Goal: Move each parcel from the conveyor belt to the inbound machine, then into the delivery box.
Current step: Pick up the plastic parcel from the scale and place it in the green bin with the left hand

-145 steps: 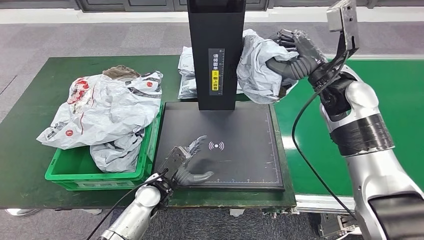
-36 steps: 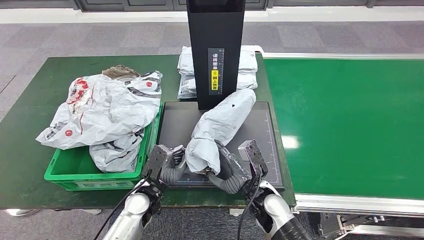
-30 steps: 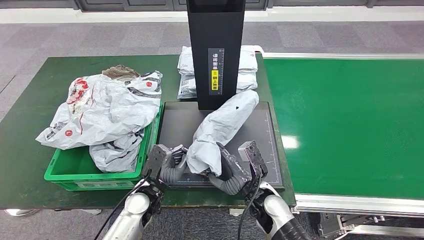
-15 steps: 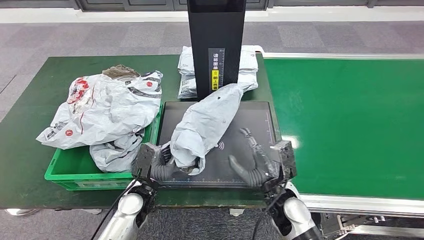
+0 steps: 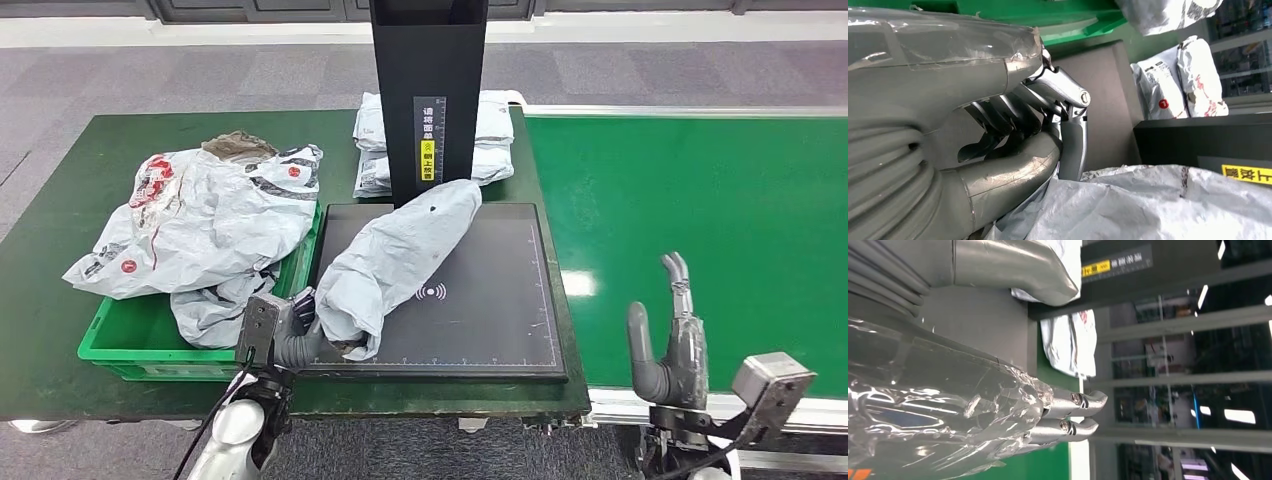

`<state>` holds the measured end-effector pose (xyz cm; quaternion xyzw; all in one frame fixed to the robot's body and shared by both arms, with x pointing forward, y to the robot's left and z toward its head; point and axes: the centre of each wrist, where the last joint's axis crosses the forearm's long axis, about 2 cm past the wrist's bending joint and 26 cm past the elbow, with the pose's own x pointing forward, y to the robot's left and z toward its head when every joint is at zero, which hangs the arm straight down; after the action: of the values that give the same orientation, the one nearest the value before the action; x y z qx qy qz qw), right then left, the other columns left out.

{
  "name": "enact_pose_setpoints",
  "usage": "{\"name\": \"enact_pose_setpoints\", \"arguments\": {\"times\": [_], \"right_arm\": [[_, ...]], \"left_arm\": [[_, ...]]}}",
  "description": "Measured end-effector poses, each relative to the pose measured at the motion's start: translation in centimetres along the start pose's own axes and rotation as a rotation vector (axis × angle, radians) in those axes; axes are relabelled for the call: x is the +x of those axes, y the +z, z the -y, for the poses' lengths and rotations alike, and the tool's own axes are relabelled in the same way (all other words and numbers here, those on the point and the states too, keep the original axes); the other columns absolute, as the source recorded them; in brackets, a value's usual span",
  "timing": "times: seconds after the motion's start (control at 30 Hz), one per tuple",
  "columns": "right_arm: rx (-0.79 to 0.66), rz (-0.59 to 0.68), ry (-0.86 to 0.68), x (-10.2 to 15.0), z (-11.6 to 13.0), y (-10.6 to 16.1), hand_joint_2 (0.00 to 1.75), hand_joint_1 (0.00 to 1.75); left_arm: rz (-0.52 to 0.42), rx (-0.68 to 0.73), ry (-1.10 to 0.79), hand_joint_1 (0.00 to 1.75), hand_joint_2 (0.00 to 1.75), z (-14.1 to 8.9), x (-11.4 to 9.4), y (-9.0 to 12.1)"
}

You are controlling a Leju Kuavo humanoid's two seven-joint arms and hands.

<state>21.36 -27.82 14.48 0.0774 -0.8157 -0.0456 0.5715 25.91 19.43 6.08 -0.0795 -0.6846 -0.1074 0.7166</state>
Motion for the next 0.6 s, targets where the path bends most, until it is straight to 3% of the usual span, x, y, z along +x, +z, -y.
{"name": "enact_pose_setpoints", "arguments": {"times": [0.23, 0.3, 0.47, 0.6], "right_arm": [[-0.062, 0.015, 0.021, 0.9, 1.6, 1.1, 0.0, 0.0], [-0.057, 0.017, 0.015, 0.9, 1.6, 1.1, 0.0, 0.0], [-0.043, 0.024, 0.001, 0.9, 1.5, 0.7, 0.0, 0.0], [-0.045, 0.02, -0.005, 0.8, 1.5, 0.6, 0.0, 0.0]], "left_arm": [[0.128, 0.028, -0.043, 1.75, 1.75, -0.8, 2.3, -0.5], [0.205, 0.029, -0.077, 1.75, 1.75, -1.2, 4.3, -1.0], [0.397, 0.045, -0.179, 1.75, 1.75, -2.9, 11.6, -3.5], [0.481, 0.058, -0.216, 1.75, 1.75, -3.5, 14.0, -3.9]]}}
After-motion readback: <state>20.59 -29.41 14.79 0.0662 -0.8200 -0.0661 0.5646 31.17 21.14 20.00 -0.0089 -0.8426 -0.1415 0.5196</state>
